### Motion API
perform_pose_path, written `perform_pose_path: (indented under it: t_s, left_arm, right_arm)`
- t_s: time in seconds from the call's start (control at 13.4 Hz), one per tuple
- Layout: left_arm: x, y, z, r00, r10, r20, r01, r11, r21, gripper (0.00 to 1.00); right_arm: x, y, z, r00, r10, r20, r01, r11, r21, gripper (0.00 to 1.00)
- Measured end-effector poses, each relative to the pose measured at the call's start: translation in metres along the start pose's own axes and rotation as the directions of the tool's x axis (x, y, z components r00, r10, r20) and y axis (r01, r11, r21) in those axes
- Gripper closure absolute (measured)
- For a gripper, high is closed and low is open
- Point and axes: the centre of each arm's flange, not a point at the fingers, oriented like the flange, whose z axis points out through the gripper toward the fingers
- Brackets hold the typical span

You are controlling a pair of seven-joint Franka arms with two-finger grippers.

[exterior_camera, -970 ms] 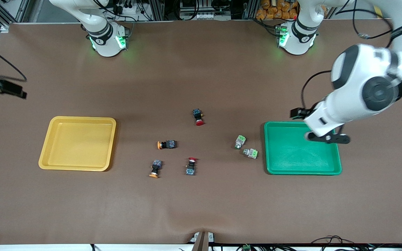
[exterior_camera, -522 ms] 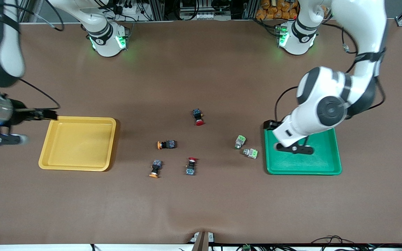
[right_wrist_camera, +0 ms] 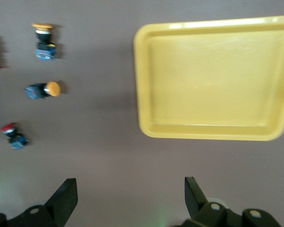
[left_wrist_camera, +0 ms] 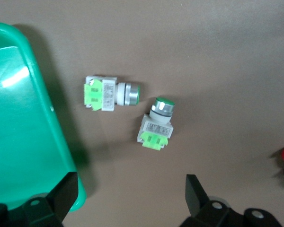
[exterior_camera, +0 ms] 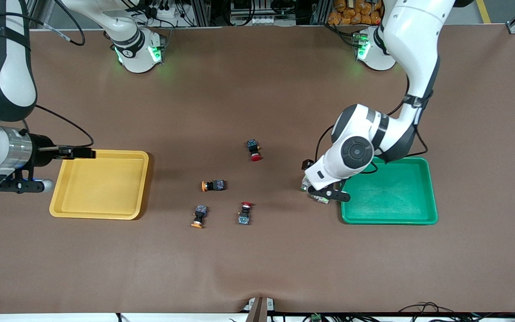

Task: Place green and yellow buttons in trays
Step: 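Grasp a green button with the left gripper while the right gripper reaches out, then place the green button in the tray while the right gripper grasps a button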

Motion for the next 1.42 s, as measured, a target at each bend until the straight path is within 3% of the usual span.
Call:
perform_pose_path:
  t_s: [0.15,0.52,0.75,0.9,1.12,1.27,1.42]
  left_arm:
    - [0.002,0.011,0.023,1.0,0.013,-0.012,-0.013,1.0,-0.001,0.0]
    - [0.004,0.027,0.06,0.999,0.011,-0.032,-0.011,1.0,-0.002,0.0]
    - [0.004,0.032,0.077,0.999,0.018,-0.035,-0.018,1.0,-0.002,0.03]
    - [0.004,0.033,0.084,0.999,0.019,-0.033,-0.019,1.0,-0.001,0.04]
    - [0.004,0.032,0.087,0.999,0.023,-0.031,-0.023,1.0,0.0,0.35]
    - [0.005,0.03,0.087,0.999,0.021,-0.032,-0.021,1.0,0.001,0.53]
    - [0.007,0.025,0.085,0.999,0.013,-0.032,-0.013,1.0,0.001,0.59]
  right_arm:
    - [0.015,-0.056,0.019,0.997,-0.018,-0.079,0.017,1.0,-0.013,0.0]
    - [0.049,-0.146,0.119,0.984,0.138,-0.116,-0.142,0.989,-0.027,0.0]
    - [0.045,-0.211,0.178,0.952,0.277,-0.132,-0.283,0.959,-0.029,0.0]
    - [0.04,-0.233,0.208,0.899,0.42,-0.125,-0.427,0.904,-0.035,0.0]
    - [0.05,-0.224,0.235,0.82,0.557,-0.13,-0.565,0.824,-0.03,0.0]
    - [0.056,-0.213,0.253,0.748,0.647,-0.149,-0.654,0.756,0.002,0.0]
    - [0.051,-0.223,0.273,0.685,0.71,-0.163,-0.715,0.698,0.039,0.0]
